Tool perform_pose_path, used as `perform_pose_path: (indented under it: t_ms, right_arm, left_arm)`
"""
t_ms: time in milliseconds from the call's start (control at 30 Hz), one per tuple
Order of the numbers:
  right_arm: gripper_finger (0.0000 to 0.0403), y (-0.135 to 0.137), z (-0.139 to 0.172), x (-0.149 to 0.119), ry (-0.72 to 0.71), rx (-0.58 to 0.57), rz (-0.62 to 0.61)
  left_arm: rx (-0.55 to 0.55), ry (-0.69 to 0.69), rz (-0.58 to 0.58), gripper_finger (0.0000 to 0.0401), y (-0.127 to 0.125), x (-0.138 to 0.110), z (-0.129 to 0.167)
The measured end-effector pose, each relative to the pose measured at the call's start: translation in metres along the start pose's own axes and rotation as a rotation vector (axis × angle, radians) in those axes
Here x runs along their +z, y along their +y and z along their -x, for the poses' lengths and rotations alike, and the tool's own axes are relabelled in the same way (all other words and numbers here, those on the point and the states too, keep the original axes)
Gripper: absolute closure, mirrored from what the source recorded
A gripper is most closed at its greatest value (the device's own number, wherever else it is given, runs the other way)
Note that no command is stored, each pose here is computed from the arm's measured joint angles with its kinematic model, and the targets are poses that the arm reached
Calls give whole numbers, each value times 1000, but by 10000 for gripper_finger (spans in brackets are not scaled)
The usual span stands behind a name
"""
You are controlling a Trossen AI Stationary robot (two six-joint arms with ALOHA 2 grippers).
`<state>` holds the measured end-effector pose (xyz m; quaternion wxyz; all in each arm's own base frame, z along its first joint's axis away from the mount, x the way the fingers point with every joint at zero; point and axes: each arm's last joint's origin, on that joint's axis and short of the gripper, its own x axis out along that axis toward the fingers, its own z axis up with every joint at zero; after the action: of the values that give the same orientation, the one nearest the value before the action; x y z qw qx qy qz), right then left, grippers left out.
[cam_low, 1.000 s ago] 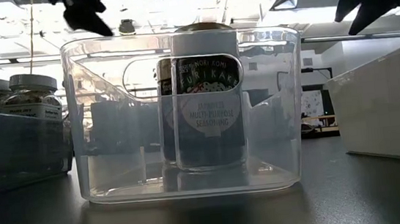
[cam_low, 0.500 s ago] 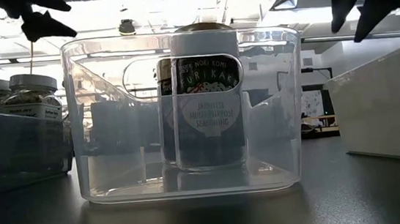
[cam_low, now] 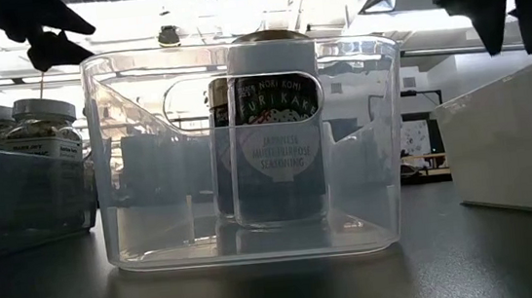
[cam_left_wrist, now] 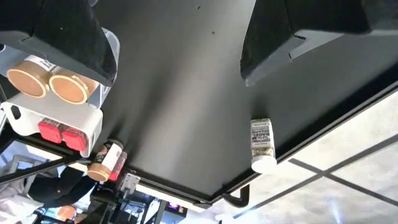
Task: Sort spices by type
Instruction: Move the golden seasoning bottle to the middle of the table
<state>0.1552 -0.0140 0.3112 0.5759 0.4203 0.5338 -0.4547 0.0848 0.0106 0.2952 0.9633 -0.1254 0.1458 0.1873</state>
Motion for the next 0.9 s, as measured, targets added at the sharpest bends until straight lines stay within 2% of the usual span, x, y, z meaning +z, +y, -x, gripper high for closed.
perform_pose_path:
  t_ms: [100, 300, 567, 900]
  right_arm:
    - [97, 2, -9, -3, 36, -1, 1]
    - [97, 14, -12, -12, 33, 87, 34]
    - [97, 19, -27, -23, 44, 43, 103]
    - [89, 26, -30, -31, -3, 31, 173]
  left_arm:
    - [-2, -5, 2, 73, 0, 1, -1]
    - [-3, -6, 3, 73, -1, 1, -1]
    - [-3, -7, 5, 73, -1, 1, -1]
    - [9, -13, 6, 73, 0, 1, -1]
